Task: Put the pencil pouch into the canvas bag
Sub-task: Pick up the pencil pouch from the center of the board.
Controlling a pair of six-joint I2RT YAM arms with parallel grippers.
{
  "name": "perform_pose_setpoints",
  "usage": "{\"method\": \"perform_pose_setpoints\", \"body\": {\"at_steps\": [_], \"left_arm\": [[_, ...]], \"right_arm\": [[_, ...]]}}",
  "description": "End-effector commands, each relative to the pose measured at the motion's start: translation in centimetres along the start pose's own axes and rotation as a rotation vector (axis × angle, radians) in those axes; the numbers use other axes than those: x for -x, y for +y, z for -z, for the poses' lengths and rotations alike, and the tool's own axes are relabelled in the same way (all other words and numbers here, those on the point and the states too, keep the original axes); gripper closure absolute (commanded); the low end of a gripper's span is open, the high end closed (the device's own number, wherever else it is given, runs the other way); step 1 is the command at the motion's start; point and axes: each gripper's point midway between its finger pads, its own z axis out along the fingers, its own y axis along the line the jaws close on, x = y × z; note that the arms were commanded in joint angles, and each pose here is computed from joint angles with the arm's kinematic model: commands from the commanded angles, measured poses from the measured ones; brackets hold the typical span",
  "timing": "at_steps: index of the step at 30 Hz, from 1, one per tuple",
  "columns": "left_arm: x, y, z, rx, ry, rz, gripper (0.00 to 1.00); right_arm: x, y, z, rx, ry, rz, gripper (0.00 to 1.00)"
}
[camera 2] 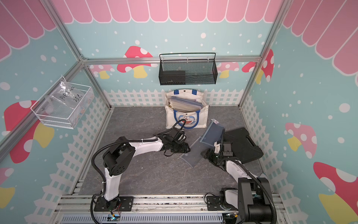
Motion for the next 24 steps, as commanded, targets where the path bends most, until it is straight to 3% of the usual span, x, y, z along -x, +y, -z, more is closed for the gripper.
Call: {"method": "perform_pose_setpoints", "body": {"at_steps": [1, 17, 24], "left_arm": [[-1.6, -0.5, -1.2, -0.018, 0.047, 0.002, 0.37], [-5.8, -2.6, -1.1, -0.197, 0.120, 0.054, 0.51], [-6.0, -3.1, -0.7, -0.236, 0.107, 0.066, 0.58]], "right_arm": [[-0.1, -0.7, -1.0, 0.006, 0.008, -0.013, 0.27], [0.1, 1.1, -1.8, 0.144, -0.001, 0.029, 0.40], [0.0, 2.0, -1.2, 0.180, -0.018, 0.057, 0.68]]}}
